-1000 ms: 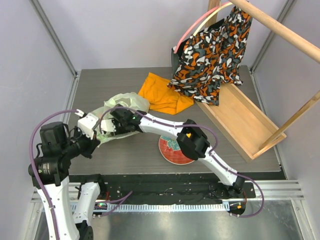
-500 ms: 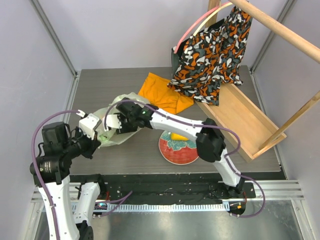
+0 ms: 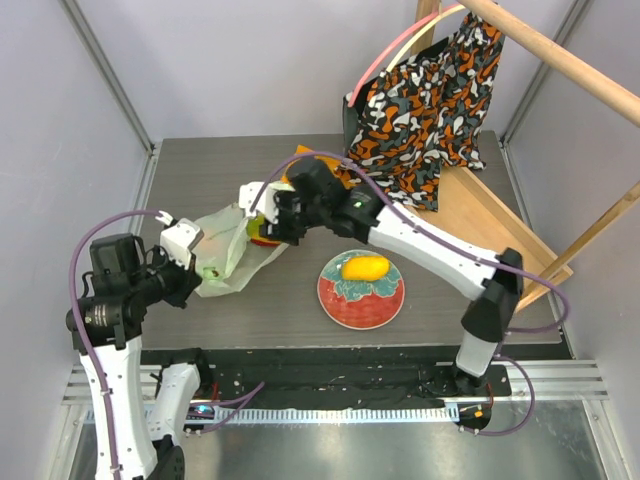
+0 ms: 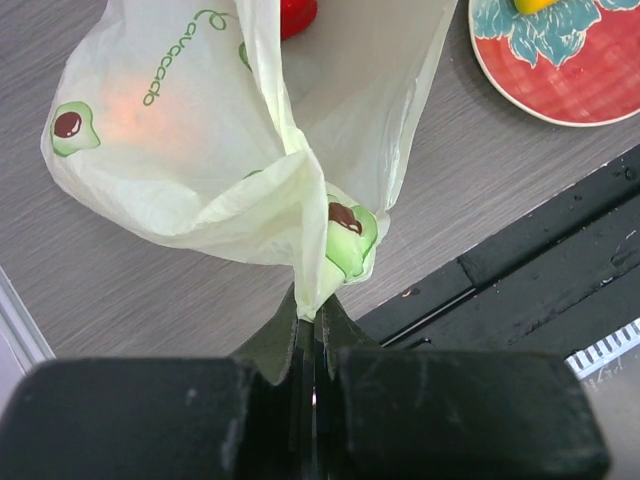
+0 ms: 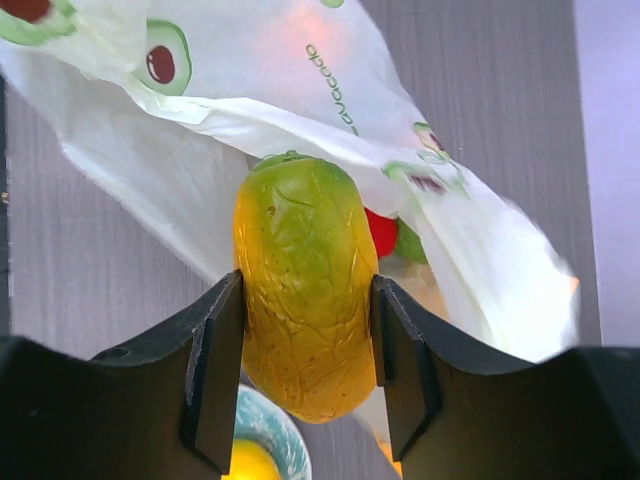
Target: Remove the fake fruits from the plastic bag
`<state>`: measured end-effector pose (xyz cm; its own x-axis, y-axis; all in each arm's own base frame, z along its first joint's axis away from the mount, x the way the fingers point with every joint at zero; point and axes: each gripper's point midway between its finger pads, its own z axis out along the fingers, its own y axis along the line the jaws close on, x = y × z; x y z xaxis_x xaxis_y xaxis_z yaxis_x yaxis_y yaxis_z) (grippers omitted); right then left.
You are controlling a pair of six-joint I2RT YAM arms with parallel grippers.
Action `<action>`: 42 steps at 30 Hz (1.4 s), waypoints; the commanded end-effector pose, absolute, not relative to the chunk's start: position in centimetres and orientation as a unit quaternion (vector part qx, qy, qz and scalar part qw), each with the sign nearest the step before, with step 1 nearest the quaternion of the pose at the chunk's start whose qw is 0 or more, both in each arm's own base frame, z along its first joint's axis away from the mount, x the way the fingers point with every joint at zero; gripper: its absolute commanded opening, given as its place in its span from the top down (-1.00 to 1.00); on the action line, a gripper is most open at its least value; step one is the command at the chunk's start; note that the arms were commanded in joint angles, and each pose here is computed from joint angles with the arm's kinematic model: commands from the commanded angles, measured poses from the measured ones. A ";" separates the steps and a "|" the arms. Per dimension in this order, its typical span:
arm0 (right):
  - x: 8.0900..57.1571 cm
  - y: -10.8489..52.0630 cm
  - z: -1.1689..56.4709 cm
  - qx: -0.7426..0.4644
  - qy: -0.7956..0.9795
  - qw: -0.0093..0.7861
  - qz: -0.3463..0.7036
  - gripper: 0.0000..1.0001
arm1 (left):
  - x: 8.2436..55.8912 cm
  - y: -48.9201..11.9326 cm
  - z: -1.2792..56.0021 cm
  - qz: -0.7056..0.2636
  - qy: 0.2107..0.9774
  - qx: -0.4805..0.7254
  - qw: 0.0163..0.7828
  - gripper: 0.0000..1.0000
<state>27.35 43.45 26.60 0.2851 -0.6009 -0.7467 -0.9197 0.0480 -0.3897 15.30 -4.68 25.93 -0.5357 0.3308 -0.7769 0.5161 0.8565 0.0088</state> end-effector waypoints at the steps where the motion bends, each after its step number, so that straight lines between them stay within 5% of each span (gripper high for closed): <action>1: 23.2 40.0 34.6 -0.638 0.542 0.488 0.246 0.88 | 16.7 -4.4 26.1 -0.107 0.868 0.234 0.426 1.00; 6: 20.3 32.2 31.7 -0.663 0.573 0.446 0.184 0.88 | 17.2 -4.1 25.7 -0.100 0.868 0.234 0.426 1.00; 13: 21.2 23.0 18.6 -0.664 0.673 0.321 0.061 0.89 | 17.7 -4.2 25.7 -0.106 0.868 0.234 0.424 1.00; 26: 22.8 17.8 8.6 -0.671 0.708 0.216 -0.033 0.78 | 17.7 -4.2 25.5 -0.111 0.872 0.231 0.417 1.00; 33: 23.6 17.9 7.8 -0.665 0.711 0.225 -0.044 0.46 | 17.6 -4.4 25.1 -0.119 0.874 0.222 0.416 1.00; 35: 23.8 17.9 7.9 -0.654 0.720 0.226 -0.049 0.10 | 17.6 -4.6 25.2 -0.123 0.873 0.224 0.415 1.00; 42: 23.4 19.7 12.7 -0.625 0.742 0.241 -0.003 -0.54 | 17.2 -4.7 24.9 -0.125 0.871 0.239 0.411 1.00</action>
<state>22.46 17.22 7.60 -0.0682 -0.9716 -0.2267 -0.9406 0.1383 -0.3100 17.00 -4.28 24.46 -0.5806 0.3086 -0.7535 0.4952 0.8684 -0.0260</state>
